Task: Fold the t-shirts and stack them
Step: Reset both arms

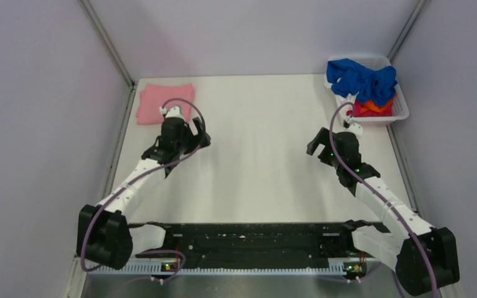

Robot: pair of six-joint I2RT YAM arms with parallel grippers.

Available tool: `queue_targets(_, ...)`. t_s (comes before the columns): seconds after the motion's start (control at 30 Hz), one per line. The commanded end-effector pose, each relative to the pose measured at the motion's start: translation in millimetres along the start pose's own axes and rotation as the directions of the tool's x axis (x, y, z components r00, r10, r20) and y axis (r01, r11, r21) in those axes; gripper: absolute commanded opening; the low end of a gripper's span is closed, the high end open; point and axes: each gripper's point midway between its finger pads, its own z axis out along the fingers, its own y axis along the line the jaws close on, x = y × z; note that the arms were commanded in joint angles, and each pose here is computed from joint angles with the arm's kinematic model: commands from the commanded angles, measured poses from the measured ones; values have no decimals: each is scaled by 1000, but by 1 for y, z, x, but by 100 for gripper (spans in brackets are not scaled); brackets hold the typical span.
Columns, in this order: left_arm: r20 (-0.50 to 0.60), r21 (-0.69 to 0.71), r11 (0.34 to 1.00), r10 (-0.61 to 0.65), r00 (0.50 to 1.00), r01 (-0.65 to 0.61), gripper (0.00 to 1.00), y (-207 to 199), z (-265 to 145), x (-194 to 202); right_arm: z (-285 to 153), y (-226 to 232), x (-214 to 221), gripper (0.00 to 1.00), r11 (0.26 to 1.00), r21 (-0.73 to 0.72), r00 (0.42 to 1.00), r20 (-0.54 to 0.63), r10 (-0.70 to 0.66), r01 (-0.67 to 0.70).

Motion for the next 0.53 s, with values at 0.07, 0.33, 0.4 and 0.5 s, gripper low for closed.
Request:
queue_targets(0.07,-53,21,998,-51,997,53,99,10,-46,65,-22,-5,16,99,991,-87,994,37,106,-103)
queue_targets(0.33,28,4,999,-47,999,47,99,26,-71,60,-29,-6,26,99,982,-132,989,46,141,-134)
queue_targets(0.4,37,8,999,-48,998,47,99,25,-73,58,-29,-5,25,99,982,-138,989,48,138,-131)
queue_targets(0.5,45,9,999,-50,998,50,99,24,-74,55,-30,-2,20,99,980,-148,988,58,144,-134)
